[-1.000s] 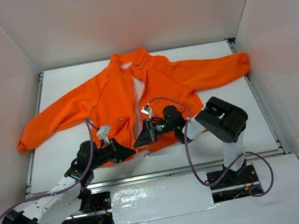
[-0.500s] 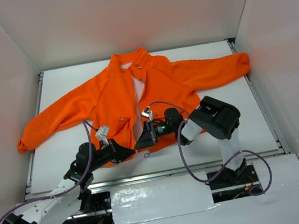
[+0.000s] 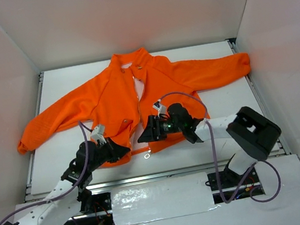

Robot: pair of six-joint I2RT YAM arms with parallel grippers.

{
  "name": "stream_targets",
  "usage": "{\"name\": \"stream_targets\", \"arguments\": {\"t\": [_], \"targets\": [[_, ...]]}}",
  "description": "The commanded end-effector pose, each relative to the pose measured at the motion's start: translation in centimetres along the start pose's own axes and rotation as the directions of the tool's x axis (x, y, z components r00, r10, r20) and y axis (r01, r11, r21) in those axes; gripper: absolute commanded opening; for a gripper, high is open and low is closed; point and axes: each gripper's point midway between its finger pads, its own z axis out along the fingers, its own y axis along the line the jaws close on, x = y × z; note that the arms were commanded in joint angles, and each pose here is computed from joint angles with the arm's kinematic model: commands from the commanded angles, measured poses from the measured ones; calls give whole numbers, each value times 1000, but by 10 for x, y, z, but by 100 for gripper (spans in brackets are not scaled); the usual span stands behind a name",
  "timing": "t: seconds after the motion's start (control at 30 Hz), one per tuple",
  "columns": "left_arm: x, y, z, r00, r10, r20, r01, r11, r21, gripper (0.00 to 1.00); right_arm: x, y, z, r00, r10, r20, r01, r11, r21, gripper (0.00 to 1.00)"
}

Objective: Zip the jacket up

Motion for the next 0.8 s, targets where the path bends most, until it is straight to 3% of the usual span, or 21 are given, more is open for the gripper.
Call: {"name": "stream_targets", "arguments": {"t": [0.0, 0.03, 0.1, 0.13, 0.3, 0.6, 0.77], "targets": [[-36, -5, -5, 995, -2, 104, 13, 995, -103, 0, -3, -69, -21, 997, -54, 50, 27, 898, 438, 76], [-34, 1, -8, 996, -6, 86, 19, 989, -147, 0, 17, -79, -30, 999, -44, -11, 43, 839, 542, 75], [-43, 1, -12, 996, 8, 92, 10, 981, -193, 0, -1, -82, -34, 992, -130, 4, 93, 736, 670, 74], [-44, 1, -13, 996, 10, 87, 8, 978, -208, 0, 16, -91, -43, 991, -113, -65, 125, 673, 729, 74], [-53, -7, -25, 998, 48, 42, -35, 966, -255, 0, 11, -93, -59, 971, -191, -145, 220, 467, 857, 65], [-71, -24, -51, 993, 120, 0, -114, 941, -318, 0, 23, -89, -45, 945, -206, -253, 318, 402, 859, 59], [-79, -35, -61, 989, 148, 11, -138, 942, -305, 0, 23, -86, -41, 944, -213, -253, 323, 424, 846, 58]]}}
